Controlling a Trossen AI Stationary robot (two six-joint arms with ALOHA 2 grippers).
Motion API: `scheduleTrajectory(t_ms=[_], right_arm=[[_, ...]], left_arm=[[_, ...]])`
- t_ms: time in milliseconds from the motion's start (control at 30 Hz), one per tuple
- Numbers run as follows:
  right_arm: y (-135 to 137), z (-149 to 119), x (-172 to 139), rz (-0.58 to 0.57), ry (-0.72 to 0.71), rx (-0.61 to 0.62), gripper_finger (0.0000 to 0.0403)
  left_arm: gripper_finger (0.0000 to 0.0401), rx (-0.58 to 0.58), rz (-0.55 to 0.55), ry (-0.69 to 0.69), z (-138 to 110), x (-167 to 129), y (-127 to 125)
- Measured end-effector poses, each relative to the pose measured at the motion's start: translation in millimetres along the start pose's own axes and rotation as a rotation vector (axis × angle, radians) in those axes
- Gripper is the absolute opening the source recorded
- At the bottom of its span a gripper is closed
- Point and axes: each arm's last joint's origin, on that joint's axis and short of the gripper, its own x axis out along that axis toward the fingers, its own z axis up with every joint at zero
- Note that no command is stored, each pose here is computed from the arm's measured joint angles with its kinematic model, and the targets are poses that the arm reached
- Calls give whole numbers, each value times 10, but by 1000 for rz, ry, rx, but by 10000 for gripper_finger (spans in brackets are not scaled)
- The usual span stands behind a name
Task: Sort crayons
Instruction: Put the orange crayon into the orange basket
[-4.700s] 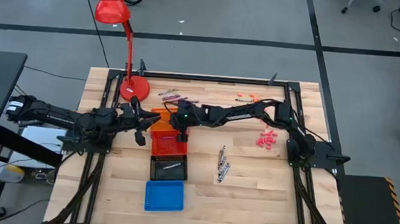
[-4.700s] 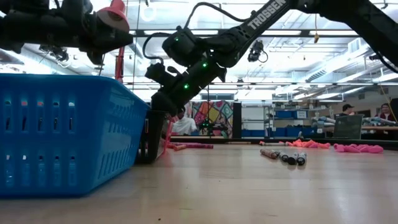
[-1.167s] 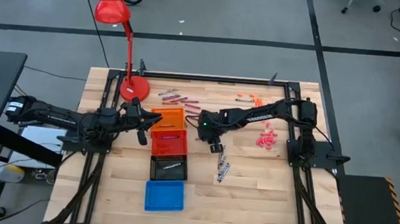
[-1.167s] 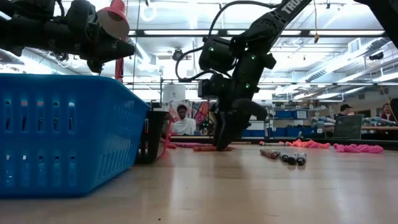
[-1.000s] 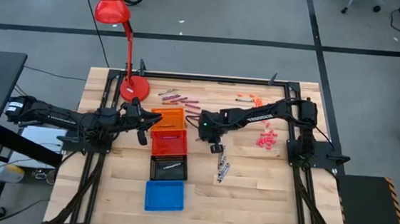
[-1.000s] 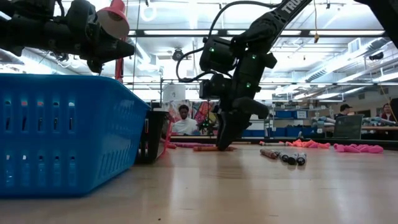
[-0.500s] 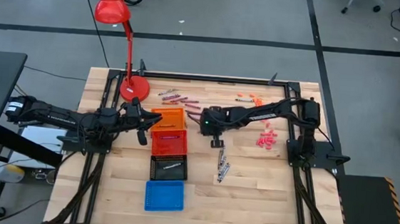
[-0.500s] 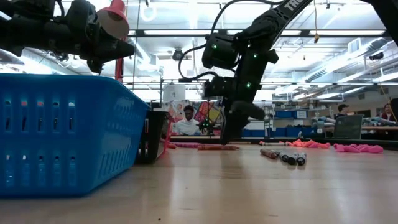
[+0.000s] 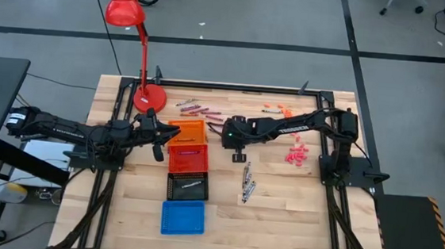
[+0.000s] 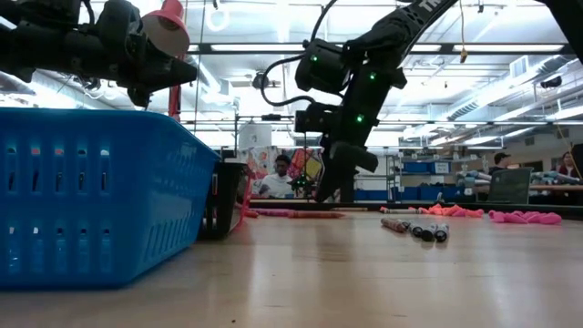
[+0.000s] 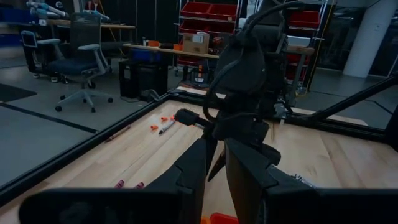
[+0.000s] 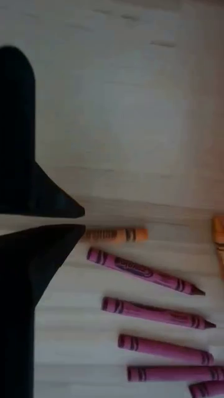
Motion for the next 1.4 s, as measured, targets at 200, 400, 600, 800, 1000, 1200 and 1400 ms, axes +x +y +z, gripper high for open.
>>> scheduleTrajectory(t_ms=[200, 400, 600, 800, 1000, 1200, 1400], right_arm=[[-225, -74, 47, 16, 0, 71, 86], [-339, -127, 62, 110, -19, 116, 130], [-355, -138, 79, 115, -19, 105, 138], [-316, -215, 149, 108, -41, 104, 135], [-280, -316, 211, 66, -30, 121, 130], [-268, -342, 215, 73, -19, 152, 89], [-256, -357, 211, 95, -5, 160, 21]], left_arm=[[71, 0, -1, 1, -1, 0, -1], [71, 0, -1, 0, 0, 0, -1], [71, 0, -1, 0, 0, 0, -1], [71, 0, -1, 1, -1, 0, -1], [71, 0, -1, 0, 0, 0, -1], [71, 0, -1, 0, 0, 0, -1], [71, 0, -1, 0, 0, 0, -1]])
